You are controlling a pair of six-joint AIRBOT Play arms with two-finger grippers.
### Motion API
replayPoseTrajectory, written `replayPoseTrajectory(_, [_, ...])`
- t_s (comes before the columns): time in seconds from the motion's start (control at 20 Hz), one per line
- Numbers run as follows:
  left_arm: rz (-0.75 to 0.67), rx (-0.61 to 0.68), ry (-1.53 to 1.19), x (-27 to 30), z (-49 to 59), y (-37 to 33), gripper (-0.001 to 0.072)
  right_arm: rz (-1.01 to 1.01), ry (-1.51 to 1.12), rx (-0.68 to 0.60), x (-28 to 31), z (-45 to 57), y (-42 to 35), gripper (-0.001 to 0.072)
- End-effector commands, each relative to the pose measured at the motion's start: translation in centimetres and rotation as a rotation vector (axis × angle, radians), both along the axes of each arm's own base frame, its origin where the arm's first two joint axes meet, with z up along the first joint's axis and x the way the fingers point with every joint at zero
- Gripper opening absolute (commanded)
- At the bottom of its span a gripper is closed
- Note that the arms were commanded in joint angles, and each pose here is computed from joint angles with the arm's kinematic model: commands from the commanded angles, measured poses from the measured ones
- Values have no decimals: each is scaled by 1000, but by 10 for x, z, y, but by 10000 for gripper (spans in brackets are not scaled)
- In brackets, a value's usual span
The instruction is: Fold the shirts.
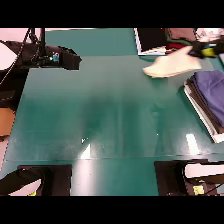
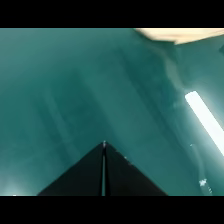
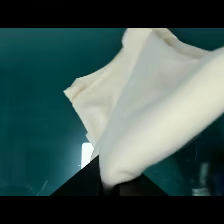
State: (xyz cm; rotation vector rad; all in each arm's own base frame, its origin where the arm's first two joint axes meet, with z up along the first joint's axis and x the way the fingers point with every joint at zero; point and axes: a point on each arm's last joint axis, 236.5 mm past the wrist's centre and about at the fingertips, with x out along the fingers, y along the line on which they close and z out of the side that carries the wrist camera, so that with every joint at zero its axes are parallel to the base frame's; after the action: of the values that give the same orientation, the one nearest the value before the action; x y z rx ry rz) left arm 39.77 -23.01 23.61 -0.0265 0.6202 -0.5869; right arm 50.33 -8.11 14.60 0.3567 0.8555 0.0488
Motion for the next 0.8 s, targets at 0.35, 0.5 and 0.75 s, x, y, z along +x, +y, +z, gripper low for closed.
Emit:
replayPoseTrajectory(0.35, [21, -60, 12, 1, 6, -5, 24, -267, -202, 26, -16, 64, -124, 17])
replayPoseTrajectory(0.5, [21, -61, 12, 1, 6, -5, 24, -241, -365, -62, -8, 136, -120, 17])
replayPoseTrajectory(0.75, [17, -52, 24, -1, 3, -5, 25, -233, -444, -122, -31, 187, -115, 17])
